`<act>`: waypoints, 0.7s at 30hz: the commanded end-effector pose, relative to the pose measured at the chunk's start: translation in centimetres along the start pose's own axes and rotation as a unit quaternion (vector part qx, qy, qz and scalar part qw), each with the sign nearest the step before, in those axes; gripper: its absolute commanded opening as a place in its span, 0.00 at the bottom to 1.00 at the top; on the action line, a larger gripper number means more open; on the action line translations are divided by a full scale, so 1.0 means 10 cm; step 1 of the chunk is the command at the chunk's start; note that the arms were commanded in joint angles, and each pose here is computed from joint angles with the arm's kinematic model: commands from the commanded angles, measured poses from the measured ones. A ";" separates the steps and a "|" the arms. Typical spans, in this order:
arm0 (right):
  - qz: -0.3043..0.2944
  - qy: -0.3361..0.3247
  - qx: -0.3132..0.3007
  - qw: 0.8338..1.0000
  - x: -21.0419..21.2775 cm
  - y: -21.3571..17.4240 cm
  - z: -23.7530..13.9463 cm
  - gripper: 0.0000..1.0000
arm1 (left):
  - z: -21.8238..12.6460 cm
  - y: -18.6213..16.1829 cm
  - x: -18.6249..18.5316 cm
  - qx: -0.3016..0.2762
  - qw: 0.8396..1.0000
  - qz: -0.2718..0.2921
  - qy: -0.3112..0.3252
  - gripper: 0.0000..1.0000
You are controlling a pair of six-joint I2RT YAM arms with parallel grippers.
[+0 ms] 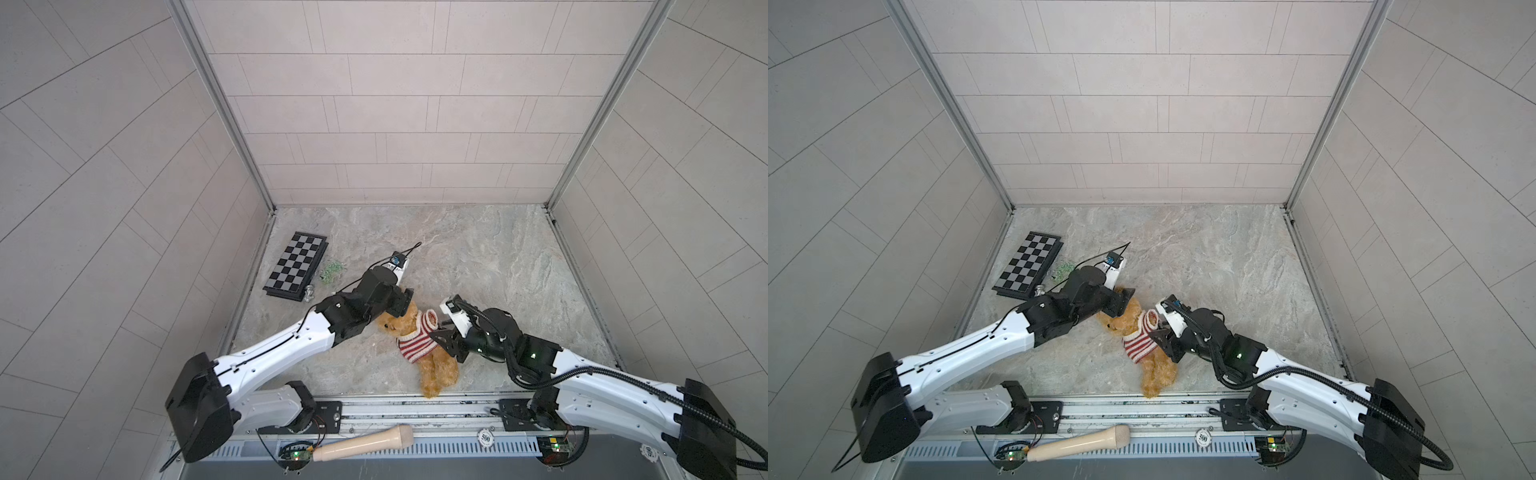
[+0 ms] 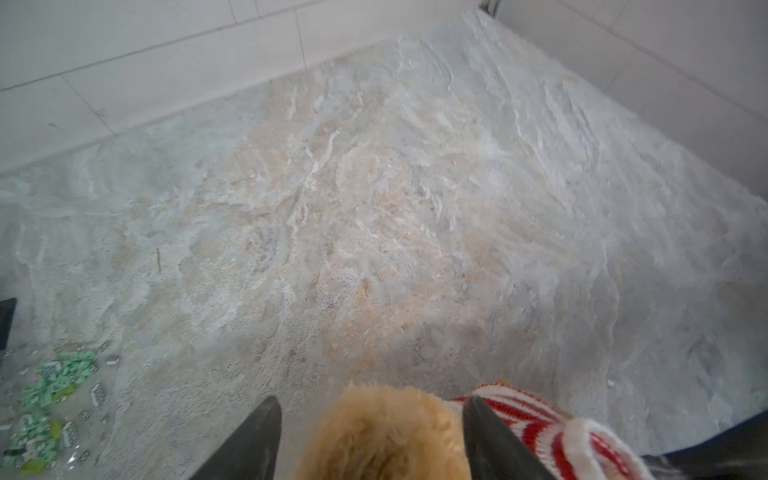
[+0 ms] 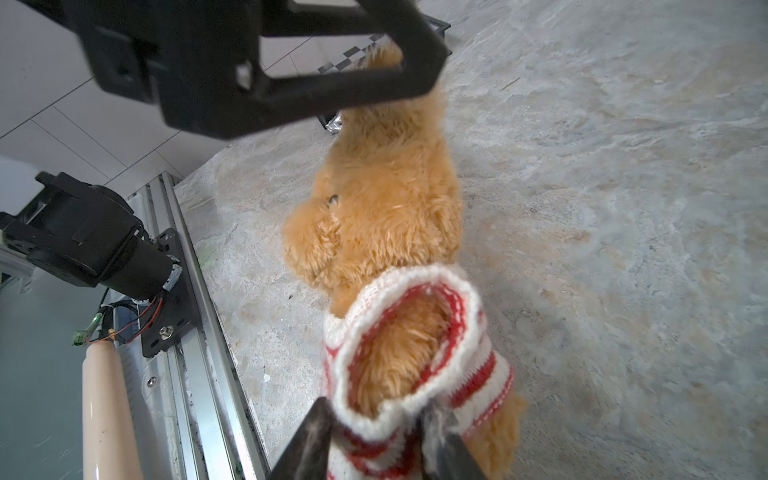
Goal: Dress the teddy bear
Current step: 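Lift the bear upright by the sweater with both grippers, rotating it toward the robot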
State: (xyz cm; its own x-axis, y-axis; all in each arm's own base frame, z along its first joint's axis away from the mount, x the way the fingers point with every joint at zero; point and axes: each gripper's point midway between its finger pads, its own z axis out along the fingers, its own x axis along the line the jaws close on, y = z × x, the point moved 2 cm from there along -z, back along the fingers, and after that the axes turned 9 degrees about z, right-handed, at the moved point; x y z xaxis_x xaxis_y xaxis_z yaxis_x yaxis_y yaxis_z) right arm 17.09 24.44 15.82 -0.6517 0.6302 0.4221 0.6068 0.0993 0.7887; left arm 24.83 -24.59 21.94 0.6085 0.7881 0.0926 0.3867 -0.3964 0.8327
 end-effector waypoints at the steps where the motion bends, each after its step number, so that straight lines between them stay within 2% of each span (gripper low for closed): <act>1: 0.004 -0.005 -0.009 1.000 -0.01 0.01 0.01 0.38 | -0.27 0.02 -0.11 0.003 1.000 -0.013 0.019 0.75; 3: 0.009 -0.009 -0.008 1.000 -0.03 0.00 0.03 0.38 | -0.34 -0.07 -0.19 0.010 0.999 -0.038 0.016 0.74; 6: 0.011 -0.005 -0.010 1.000 -0.02 0.01 0.02 0.38 | -0.37 -0.29 -0.48 0.026 0.995 -0.082 -0.045 0.67; 11: 0.017 -0.006 -0.002 1.000 -0.03 -0.03 -0.01 0.40 | -0.28 -0.65 -0.80 0.060 0.984 -0.135 -0.104 0.44; 14: 0.029 -0.006 -0.001 1.000 -0.05 -0.08 -0.02 0.39 | -0.17 -0.77 -0.91 0.066 0.977 -0.159 -0.124 0.34; 21: 0.050 -0.001 0.001 0.999 -0.03 -0.20 -0.03 0.38 | 0.11 -0.83 -1.06 0.084 0.977 -0.145 -0.133 0.28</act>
State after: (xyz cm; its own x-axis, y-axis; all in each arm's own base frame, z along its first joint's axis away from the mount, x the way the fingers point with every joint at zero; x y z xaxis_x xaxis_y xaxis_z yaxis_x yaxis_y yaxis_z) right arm 16.31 23.68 14.08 -0.5997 0.6465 0.4716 0.6577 0.0624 0.7507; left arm 15.31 -28.67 12.32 0.6017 0.7576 -0.2529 0.6722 -0.3093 0.6727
